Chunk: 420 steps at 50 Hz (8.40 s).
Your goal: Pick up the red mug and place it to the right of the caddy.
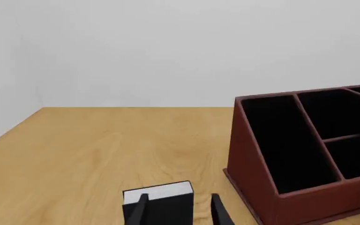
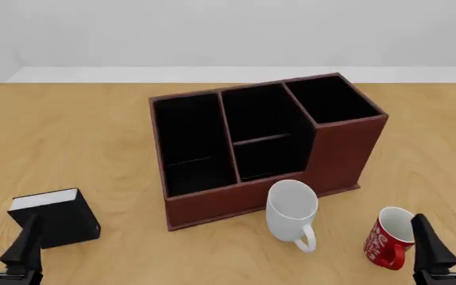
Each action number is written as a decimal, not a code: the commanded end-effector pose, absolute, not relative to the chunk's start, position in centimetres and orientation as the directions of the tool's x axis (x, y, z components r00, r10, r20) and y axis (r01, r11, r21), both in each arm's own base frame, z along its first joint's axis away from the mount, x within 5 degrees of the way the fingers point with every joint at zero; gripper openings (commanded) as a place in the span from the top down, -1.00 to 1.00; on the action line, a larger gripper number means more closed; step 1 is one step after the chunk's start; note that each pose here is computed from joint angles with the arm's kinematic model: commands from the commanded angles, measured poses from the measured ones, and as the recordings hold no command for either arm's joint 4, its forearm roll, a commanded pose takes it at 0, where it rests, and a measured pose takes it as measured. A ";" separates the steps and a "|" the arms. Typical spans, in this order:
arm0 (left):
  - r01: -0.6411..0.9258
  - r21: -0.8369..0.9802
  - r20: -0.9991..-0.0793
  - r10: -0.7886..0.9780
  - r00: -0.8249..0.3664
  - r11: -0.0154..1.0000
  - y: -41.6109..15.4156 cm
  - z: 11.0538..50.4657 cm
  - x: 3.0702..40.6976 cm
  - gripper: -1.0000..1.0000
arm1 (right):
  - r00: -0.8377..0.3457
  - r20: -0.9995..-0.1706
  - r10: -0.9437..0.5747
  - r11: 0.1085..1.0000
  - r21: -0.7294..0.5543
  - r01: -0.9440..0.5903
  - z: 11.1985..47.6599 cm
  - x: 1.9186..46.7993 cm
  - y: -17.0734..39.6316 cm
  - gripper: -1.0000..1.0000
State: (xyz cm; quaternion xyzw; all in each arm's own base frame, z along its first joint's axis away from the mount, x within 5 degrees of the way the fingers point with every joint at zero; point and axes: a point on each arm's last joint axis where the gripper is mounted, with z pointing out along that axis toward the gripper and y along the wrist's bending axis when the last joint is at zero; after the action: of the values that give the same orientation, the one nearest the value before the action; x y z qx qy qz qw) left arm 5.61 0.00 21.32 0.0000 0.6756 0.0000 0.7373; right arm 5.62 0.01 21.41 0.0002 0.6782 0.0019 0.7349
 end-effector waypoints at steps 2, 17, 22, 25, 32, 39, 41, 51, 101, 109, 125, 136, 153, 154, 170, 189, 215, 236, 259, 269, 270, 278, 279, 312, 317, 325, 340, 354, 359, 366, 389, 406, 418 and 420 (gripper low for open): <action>0.000 0.000 -0.996 0.000 0.087 1.000 0.0 21.3 5.6 -1.00 | 0.090 -0.996 -0.005 1.000 -0.006 -0.010 21.7 5.7 0.1 -1.00; 0.000 0.000 -0.996 0.000 0.087 1.000 0.0 21.3 5.6 -1.00 | 0.074 -0.997 0.007 1.000 0.008 0.001 23.5 5.5 0.0 -1.00; 0.000 0.000 -0.996 0.000 0.087 1.000 0.0 21.3 5.6 -1.00 | 0.075 -0.997 0.020 1.000 0.020 -0.003 26.7 5.0 0.0 -1.00; 0.000 0.000 -0.996 0.000 0.087 1.000 0.0 21.3 5.6 -1.00 | 0.091 -0.996 0.023 0.999 0.020 -0.030 29.3 4.3 0.1 -1.00; 0.000 0.000 -0.996 0.000 0.087 1.000 0.0 21.3 5.6 -1.00 | 0.081 -0.996 0.049 0.998 0.045 -0.052 33.8 3.6 0.2 -1.00; 0.000 0.000 -0.996 0.000 0.087 1.000 0.0 21.3 5.6 -1.00 | -0.070 -0.996 -0.048 0.999 -0.049 0.010 34.3 5.6 -0.1 -1.00; 0.000 0.000 -0.996 0.000 0.087 1.000 0.0 21.3 5.6 -1.00 | -0.123 -0.987 -0.104 0.992 -0.113 0.063 34.2 6.0 -0.5 -1.00; 0.000 0.000 -0.996 0.000 0.087 1.000 0.0 21.3 5.6 -1.00 | -0.311 -0.950 0.001 0.998 -0.019 0.061 33.6 8.5 -0.6 -1.00; 0.000 0.000 -0.996 0.000 0.087 1.000 0.0 21.3 5.6 -1.00 | -0.544 -0.836 0.070 0.997 0.045 0.059 26.0 8.3 -0.2 -1.00; 0.000 0.000 -0.996 0.000 0.087 1.000 0.0 21.3 5.6 -1.00 | -0.558 -0.826 0.085 0.995 0.046 0.085 24.7 8.4 -0.5 -1.00; 0.000 0.000 -0.996 0.000 0.087 1.000 0.0 21.3 5.6 -1.00 | -0.595 -0.794 0.125 0.990 0.062 0.125 21.6 8.8 -0.7 -1.00; 0.000 0.000 -0.996 0.000 0.087 1.000 0.0 21.3 5.6 -1.00 | -0.612 -0.778 0.143 0.989 0.087 0.120 19.9 9.7 -0.5 -1.00; 0.000 0.000 -0.996 0.000 0.087 1.000 0.0 21.3 5.6 -1.00 | -0.627 -0.762 0.162 0.987 0.112 0.119 18.6 10.0 -0.3 -1.00; 0.000 0.000 -0.996 0.000 0.087 1.000 0.0 21.3 5.6 -1.00 | -0.628 -0.761 0.163 0.986 0.114 0.119 18.6 10.0 -0.2 -1.00; 0.000 0.000 -0.996 0.000 0.087 1.000 0.0 21.3 5.6 -1.00 | -0.642 -0.747 0.171 0.985 0.127 0.114 17.6 10.0 0.0 -1.00; 0.000 0.000 -0.996 0.000 0.087 1.000 0.0 21.3 5.6 -1.00 | -0.645 -0.744 0.176 0.984 0.129 0.119 17.2 9.9 -0.1 -1.00; 0.000 0.000 -0.996 0.000 0.087 1.000 0.0 21.3 5.6 -1.00 | -0.562 -0.825 0.061 0.994 -0.002 0.111 20.8 8.8 -1.0 1.00; 0.000 0.000 -0.996 0.000 0.087 1.000 0.0 21.3 5.6 -1.00 | -0.468 -0.884 0.007 0.986 -0.072 0.149 23.2 11.9 -2.3 1.00; 0.000 0.000 -0.996 0.000 0.087 1.000 0.0 21.3 5.6 -1.00 | -0.437 -0.899 -0.036 0.978 -0.122 0.171 23.7 17.5 -4.1 1.00; 0.000 0.000 -0.996 0.000 0.087 1.000 0.0 21.3 5.6 -1.00 | -0.440 -0.897 -0.049 0.978 -0.132 0.159 23.4 20.5 -4.7 1.00; 0.000 0.000 -0.996 0.000 0.087 1.000 0.0 21.3 5.6 -1.00 | -0.440 -0.896 -0.053 0.978 -0.136 0.158 23.3 20.9 -4.7 1.00; 0.000 0.000 -0.996 0.000 0.087 1.000 0.0 21.3 5.6 -1.00 | -0.449 -0.892 -0.050 0.979 -0.133 0.155 22.7 23.0 -5.2 1.00; 0.000 0.000 -0.996 0.000 0.087 1.000 0.0 21.3 5.6 -1.00 | -0.450 -0.891 -0.050 0.979 -0.133 0.155 22.6 23.3 -5.2 1.00; 0.000 0.000 -0.996 0.000 0.087 1.000 0.0 21.3 5.6 -1.00 | -0.471 -0.881 -0.042 0.981 -0.125 0.147 20.7 28.2 -6.1 1.00; 0.000 0.000 -0.996 0.000 0.087 1.000 0.0 21.3 5.6 -1.00 | -0.479 -0.877 -0.039 0.983 -0.119 0.138 20.0 29.3 -6.0 1.00; 0.000 0.000 -0.996 0.000 0.087 1.000 0.0 21.3 5.6 -1.00 | -0.489 -0.872 -0.040 0.985 -0.117 0.128 19.3 30.6 -6.0 1.00; 0.000 0.000 -0.996 0.000 0.087 1.000 0.0 21.3 5.6 -1.00 | -0.509 -0.860 -0.039 0.986 -0.114 0.118 18.2 31.9 -6.0 1.00; 0.000 0.000 -0.996 0.000 0.087 1.000 0.0 21.3 5.6 -1.00 | -0.525 -0.850 -0.031 0.986 -0.112 0.123 17.2 32.4 -6.3 1.00; 0.000 0.000 -0.996 0.000 0.087 1.000 0.0 21.3 5.6 -1.00 | -0.532 -0.847 -0.031 0.986 -0.113 0.123 16.6 32.5 -6.4 1.00; 0.000 0.000 -0.996 0.000 0.087 1.000 0.0 21.3 5.6 -1.00 | -0.538 -0.843 -0.028 0.986 -0.111 0.123 16.2 32.5 -6.4 1.00; 0.000 0.000 -0.996 0.000 0.087 1.000 0.0 21.3 5.6 -1.00 | -0.555 -0.831 -0.016 0.986 -0.106 0.130 14.9 32.3 -6.6 1.00; 0.000 0.000 -0.996 0.000 0.087 1.000 0.0 21.3 5.6 -1.00 | -0.562 -0.827 -0.007 0.986 -0.101 0.136 14.3 32.2 -6.7 1.00; 0.000 0.000 -0.996 0.000 0.087 1.000 0.0 21.3 5.6 -1.00 | -0.560 -0.828 0.003 0.985 -0.095 0.147 14.7 32.2 -6.9 1.00; 0.000 0.000 -0.996 0.000 0.087 1.000 0.0 21.3 5.6 -1.00 | -0.560 -0.828 0.005 0.985 -0.093 0.146 14.7 32.2 -6.8 1.00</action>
State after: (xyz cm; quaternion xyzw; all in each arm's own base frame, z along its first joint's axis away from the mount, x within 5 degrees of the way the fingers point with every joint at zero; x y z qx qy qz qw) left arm 5.61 0.00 21.32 0.0000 0.6756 0.0000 0.7373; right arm 32.46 -6.99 15.37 0.0393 0.8728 -0.0837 0.4792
